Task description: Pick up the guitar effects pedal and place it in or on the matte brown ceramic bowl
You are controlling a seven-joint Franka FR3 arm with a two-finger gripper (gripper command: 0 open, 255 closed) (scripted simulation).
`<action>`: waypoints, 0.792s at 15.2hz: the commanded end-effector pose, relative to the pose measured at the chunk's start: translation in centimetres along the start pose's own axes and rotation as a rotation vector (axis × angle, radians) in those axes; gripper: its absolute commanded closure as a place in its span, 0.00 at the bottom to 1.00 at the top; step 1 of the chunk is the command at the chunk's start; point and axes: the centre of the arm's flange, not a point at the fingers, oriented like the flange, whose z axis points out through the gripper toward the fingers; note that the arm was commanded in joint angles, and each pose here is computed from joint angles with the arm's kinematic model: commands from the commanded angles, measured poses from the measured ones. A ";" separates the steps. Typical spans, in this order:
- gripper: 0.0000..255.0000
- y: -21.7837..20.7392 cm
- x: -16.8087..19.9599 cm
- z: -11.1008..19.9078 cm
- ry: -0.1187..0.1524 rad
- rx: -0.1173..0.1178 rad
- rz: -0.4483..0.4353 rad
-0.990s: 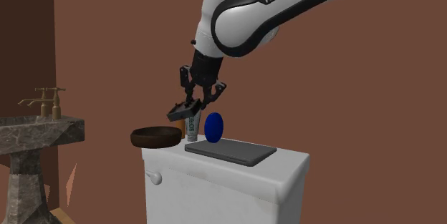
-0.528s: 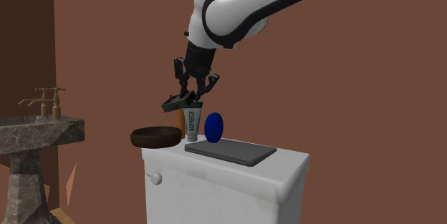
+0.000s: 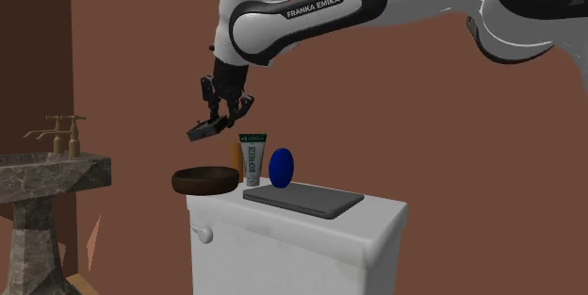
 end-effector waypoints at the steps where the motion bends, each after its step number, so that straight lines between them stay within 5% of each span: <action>1: 1.00 -2.2 0.8 1.2 0.003 -0.002 0.002; 4: 1.00 -6.1 2.0 3.2 0.003 -0.002 0.002; 12: 1.00 -4.2 0.4 6.7 0.003 -0.002 0.002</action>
